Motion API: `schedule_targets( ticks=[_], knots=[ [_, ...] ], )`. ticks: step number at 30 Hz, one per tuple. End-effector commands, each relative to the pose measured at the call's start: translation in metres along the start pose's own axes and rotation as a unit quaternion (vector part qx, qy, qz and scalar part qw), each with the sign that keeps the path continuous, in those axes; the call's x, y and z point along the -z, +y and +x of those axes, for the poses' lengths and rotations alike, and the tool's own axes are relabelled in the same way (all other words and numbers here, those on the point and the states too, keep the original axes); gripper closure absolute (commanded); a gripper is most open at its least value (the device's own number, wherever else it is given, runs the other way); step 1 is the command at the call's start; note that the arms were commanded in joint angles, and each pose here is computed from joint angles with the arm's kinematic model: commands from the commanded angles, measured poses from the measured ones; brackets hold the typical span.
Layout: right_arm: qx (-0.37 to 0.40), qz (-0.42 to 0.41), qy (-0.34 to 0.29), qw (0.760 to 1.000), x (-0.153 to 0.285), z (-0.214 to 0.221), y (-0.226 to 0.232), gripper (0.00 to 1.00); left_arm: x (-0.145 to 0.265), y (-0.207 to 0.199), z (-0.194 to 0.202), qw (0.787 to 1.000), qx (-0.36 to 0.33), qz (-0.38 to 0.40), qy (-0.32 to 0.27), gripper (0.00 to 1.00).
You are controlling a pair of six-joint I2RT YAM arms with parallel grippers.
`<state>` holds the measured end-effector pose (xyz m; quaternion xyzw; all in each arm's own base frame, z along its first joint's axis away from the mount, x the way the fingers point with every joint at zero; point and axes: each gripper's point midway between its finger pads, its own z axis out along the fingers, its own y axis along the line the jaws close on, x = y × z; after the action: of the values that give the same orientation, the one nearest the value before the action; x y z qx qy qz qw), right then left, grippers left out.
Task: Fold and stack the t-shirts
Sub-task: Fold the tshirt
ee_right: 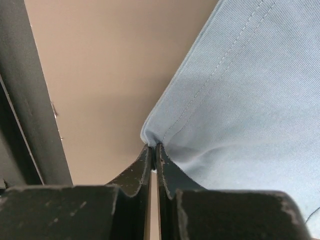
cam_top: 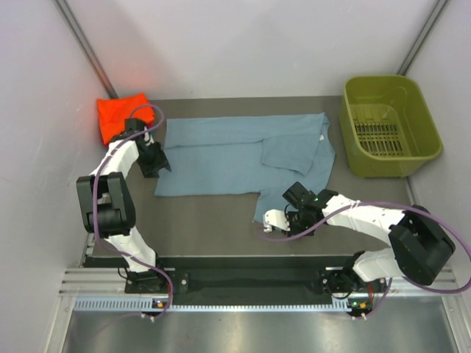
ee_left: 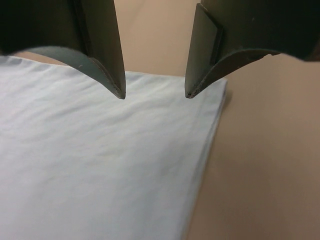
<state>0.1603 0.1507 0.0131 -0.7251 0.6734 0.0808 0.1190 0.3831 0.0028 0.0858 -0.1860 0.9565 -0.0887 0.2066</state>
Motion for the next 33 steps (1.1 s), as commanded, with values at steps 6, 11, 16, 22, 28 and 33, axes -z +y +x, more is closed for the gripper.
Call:
schedule_targets(
  ticks=[6,11,16,22,28,33],
  knots=[
    [0.005,0.070,0.023,0.997,0.009,-0.006,-0.042,1.00,0.003,0.023,0.043,0.986,0.147,0.028,0.067,0.43],
    [0.001,0.072,0.022,0.997,0.010,-0.007,-0.046,1.00,-0.002,0.030,0.046,0.984,0.160,0.026,0.073,0.43],
    [0.000,0.071,0.020,0.997,0.009,-0.008,-0.046,1.00,-0.001,0.047,0.049,0.981,0.177,0.007,0.077,0.44],
    [-0.003,0.071,0.019,0.997,0.009,-0.009,-0.047,1.00,-0.004,0.072,0.050,0.976,0.204,-0.018,0.077,0.46],
    [-0.004,0.071,0.019,0.997,0.008,-0.008,-0.046,1.00,-0.022,0.077,0.055,0.973,0.210,-0.020,0.093,0.48],
    [-0.008,0.075,0.022,0.997,0.010,-0.005,-0.050,1.00,-0.032,0.079,0.057,0.971,0.212,-0.020,0.106,0.50]
  ],
)
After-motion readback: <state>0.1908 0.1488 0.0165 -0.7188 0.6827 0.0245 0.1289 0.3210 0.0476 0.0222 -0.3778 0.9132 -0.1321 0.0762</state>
